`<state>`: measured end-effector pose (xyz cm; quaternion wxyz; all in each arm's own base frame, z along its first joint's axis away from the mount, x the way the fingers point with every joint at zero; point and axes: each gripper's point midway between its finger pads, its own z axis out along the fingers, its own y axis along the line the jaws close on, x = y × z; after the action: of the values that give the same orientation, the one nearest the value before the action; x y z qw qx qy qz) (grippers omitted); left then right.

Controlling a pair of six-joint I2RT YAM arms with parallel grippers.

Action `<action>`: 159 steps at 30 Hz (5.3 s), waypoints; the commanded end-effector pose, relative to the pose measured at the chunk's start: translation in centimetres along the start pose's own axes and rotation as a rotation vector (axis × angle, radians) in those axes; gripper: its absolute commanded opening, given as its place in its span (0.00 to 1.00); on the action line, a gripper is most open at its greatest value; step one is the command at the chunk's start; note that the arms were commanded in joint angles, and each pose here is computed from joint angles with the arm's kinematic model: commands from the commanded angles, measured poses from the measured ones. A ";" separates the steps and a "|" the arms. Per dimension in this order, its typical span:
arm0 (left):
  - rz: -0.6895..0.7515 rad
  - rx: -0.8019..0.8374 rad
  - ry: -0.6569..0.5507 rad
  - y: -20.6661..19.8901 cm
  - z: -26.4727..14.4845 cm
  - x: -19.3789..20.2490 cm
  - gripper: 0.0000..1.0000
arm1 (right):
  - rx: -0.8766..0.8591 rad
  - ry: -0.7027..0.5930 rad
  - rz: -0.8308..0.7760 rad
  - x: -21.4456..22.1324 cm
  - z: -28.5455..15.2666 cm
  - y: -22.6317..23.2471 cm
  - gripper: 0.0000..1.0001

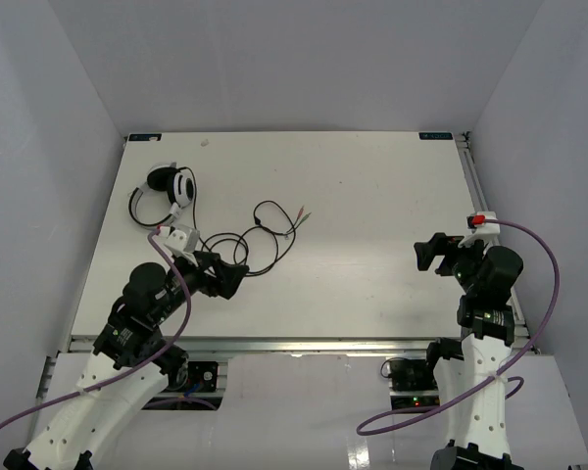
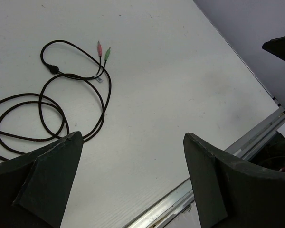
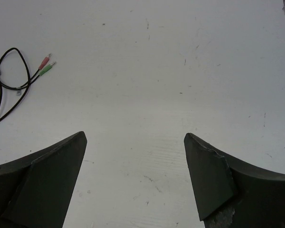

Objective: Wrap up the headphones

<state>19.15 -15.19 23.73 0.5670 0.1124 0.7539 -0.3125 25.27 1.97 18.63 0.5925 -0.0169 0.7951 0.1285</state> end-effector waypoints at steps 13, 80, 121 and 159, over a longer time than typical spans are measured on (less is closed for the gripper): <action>-0.247 -0.524 0.012 8.0 -0.6 1.4 0.89 | -0.759 0.024 -0.286 0.4 -2.3 9.7 0.90; -0.425 -0.204 0.159 13.4 16.0 -11.1 0.00 | -0.726 0.098 -0.260 -0.5 0.2 9.0 0.90; -0.752 0.289 -0.031 -3.7 11.0 -22.7 0.00 | -1.564 -0.223 -0.360 -2.3 2.7 36.4 0.67; -0.727 -0.147 -0.383 8.7 11.4 -27.1 0.00 | -0.368 -0.316 -0.805 -19.9 7.2 19.2 0.08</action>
<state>42.69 -11.62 40.82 0.4939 -0.2865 0.6610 -0.4869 26.72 28.88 28.05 0.5646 -0.5488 0.5535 0.2715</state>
